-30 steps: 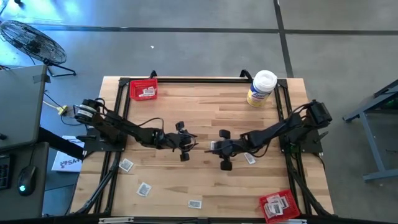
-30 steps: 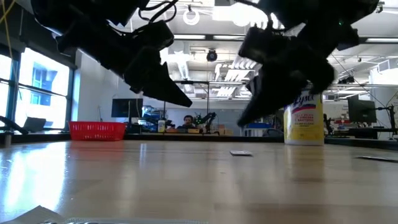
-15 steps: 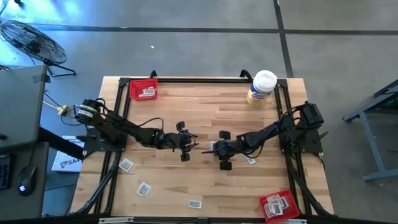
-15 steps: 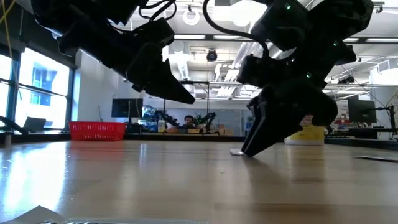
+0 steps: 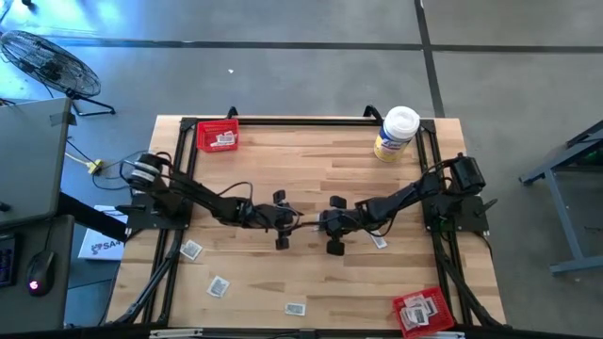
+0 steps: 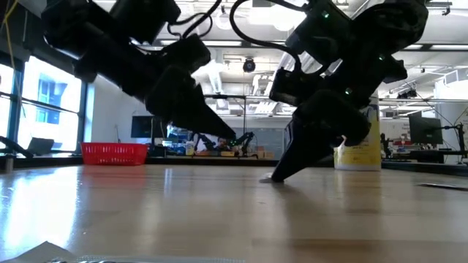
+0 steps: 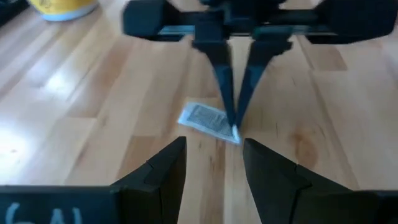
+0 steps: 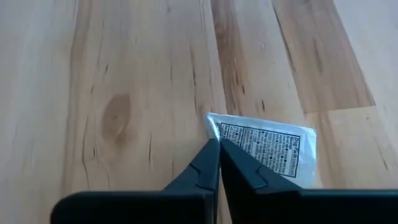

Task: Pick & Place First Aid Supplies
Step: Put the white and orange ointment pack into the top red bin

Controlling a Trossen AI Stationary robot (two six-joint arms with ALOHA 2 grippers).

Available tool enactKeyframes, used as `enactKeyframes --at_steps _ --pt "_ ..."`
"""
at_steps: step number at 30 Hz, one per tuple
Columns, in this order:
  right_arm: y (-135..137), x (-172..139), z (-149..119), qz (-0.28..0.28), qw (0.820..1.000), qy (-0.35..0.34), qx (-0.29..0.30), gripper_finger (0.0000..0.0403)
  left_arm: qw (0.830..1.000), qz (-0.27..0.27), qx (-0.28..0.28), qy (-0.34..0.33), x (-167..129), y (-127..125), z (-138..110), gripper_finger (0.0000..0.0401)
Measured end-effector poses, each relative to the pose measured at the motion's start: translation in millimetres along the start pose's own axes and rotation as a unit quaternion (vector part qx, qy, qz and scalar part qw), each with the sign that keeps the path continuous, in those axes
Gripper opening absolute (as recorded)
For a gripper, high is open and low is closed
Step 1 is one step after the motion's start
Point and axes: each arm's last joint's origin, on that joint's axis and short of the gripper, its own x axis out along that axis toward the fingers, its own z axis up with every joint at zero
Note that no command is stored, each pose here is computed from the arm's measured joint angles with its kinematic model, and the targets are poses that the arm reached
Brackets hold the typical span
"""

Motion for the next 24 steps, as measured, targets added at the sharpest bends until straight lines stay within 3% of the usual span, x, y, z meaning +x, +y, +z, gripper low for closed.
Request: enactKeyframes --at_steps 10,24 --pt "1.5 -26.2 15.5 0.052 0.994 -0.040 0.087 0.0004 0.998 -0.019 0.060 -0.010 6.4 -2.8 -4.7 0.0156" --pt "7.2 -40.2 44.6 0.135 0.953 -0.152 0.224 0.0004 0.988 -0.054 0.140 -0.033 21.0 -11.0 12.9 0.0156"
